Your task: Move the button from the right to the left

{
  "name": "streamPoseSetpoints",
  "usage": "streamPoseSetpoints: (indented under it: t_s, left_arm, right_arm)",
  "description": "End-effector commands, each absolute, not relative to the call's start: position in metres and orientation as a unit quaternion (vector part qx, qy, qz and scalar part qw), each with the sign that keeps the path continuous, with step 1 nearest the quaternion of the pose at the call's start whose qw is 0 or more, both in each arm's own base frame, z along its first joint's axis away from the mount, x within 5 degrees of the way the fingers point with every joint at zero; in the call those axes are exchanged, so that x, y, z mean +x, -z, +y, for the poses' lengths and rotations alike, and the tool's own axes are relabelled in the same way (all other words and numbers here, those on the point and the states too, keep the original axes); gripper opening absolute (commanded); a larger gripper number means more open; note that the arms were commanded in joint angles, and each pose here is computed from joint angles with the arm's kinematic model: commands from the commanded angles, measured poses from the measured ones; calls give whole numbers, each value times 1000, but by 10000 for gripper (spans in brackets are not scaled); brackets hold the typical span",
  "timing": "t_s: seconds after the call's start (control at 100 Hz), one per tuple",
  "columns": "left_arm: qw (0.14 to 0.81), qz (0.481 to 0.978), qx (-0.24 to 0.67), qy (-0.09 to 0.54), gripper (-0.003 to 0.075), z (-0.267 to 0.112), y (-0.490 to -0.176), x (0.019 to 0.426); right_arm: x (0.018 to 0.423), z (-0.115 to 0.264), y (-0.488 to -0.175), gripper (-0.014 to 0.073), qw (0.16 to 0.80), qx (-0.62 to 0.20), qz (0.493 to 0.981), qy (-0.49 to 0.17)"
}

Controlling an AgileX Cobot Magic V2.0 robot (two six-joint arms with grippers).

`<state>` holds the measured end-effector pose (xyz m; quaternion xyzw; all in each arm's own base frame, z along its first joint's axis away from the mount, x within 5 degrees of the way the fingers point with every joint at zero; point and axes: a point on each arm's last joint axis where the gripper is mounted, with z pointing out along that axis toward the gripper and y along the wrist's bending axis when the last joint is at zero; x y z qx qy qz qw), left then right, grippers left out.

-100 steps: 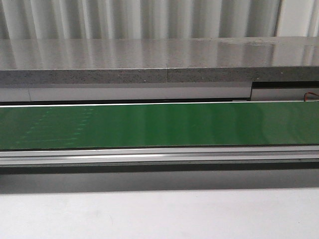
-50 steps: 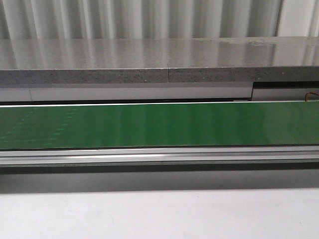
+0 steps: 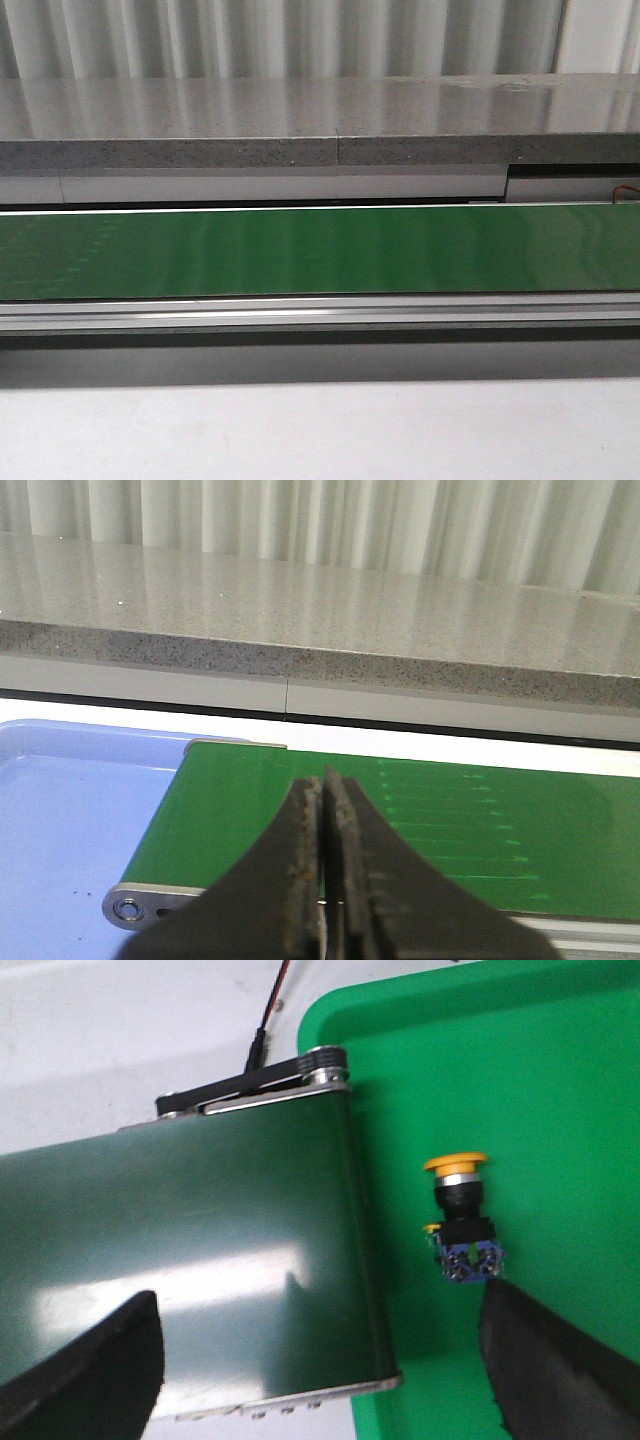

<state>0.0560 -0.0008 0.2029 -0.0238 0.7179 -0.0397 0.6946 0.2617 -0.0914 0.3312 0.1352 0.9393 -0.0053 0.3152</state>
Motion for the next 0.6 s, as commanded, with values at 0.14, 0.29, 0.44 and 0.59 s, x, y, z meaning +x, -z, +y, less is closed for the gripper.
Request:
streamPoseSetpoints:
  t_s: [0.14,0.29,0.44,0.59]
  left_arm:
    - [724,688,-18,50,-20,-2,-203,55]
    - [724,688,-18,50,-20,-2,-203,55]
    - [724,688,-18,50,-20,-2,-203,55]
    - [724,688,-18,50,-20,-2,-203,55]
  right_arm:
    - [282,-145,-307,634,331,177,927,15]
    - [291,-165,-285,634,319,171,932,33]
    - [297,-173,-270,634,305,153,939,48]
    - [303,-180,-252,634,281,143,947,57]
